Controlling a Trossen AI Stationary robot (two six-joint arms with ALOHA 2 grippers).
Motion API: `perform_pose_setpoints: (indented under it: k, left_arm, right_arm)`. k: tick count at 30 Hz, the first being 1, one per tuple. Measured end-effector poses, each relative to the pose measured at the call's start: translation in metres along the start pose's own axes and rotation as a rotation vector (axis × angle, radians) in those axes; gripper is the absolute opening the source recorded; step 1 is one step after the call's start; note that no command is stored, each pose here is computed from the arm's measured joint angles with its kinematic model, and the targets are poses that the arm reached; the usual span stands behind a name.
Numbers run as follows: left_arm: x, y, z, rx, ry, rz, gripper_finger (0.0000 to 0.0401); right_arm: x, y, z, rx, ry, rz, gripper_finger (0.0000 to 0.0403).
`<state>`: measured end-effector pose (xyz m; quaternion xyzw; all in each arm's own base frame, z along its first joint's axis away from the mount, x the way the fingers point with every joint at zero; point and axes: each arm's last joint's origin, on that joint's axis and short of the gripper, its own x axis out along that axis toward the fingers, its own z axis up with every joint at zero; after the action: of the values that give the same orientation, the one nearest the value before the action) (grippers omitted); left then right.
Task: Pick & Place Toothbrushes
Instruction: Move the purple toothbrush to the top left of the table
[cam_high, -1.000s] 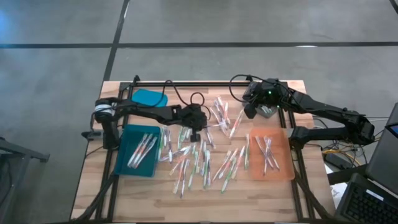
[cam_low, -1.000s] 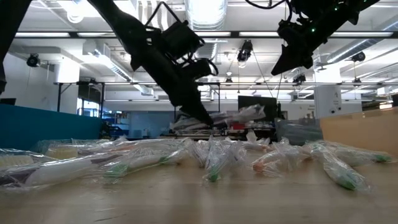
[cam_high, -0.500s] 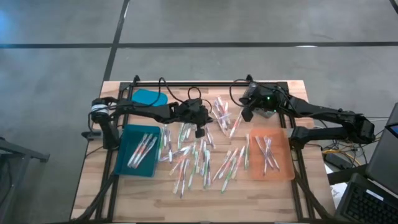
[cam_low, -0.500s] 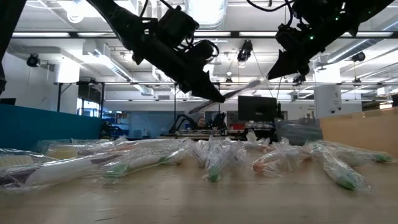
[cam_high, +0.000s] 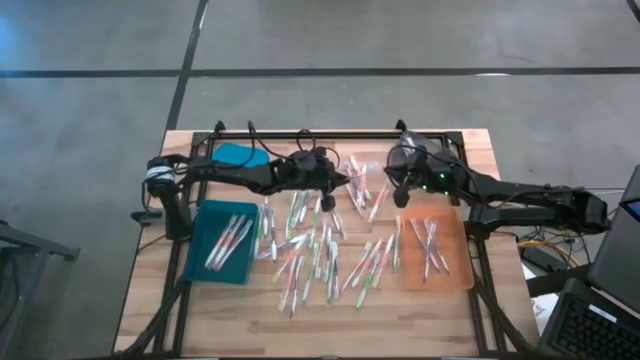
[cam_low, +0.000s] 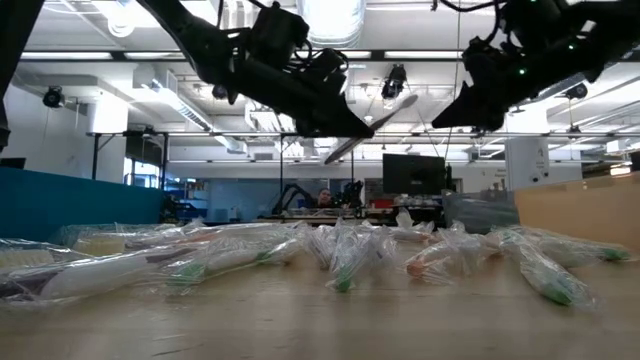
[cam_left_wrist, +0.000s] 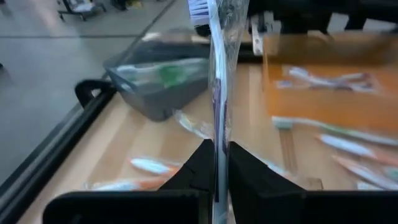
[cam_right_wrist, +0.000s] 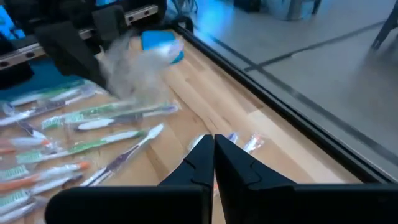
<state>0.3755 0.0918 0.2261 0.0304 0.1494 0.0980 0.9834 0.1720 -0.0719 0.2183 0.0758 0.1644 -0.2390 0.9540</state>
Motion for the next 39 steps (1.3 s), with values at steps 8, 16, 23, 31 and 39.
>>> perform_pose_setpoints:
  k: [8, 16, 23, 31, 39]
  left_arm:
    - [-0.002, 0.003, 0.017, -0.019, -0.188, -0.107, 0.0030]
    - [-0.004, 0.002, 0.026, -0.022, -0.297, -0.183, 0.0036]
    - [-0.004, 0.004, 0.027, -0.067, -0.301, -0.136, 0.0029]
    - [-0.004, 0.046, 0.009, -0.160, -0.153, 0.100, 0.0028]
    - [-0.017, 0.103, -0.025, -0.184, 0.108, 0.218, 0.0027]
  right_arm:
    - [-0.008, 0.003, -0.016, 0.021, -0.200, 0.069, 0.0009]
    - [-0.008, 0.010, -0.016, 0.101, -0.333, 0.263, 0.0009]
    - [-0.003, 0.014, -0.006, 0.091, -0.345, 0.308, 0.0031]
    - [-0.001, 0.014, -0.007, 0.088, -0.323, 0.303, 0.0078]
    - [-0.001, 0.014, -0.009, 0.091, -0.307, 0.301, 0.0104]
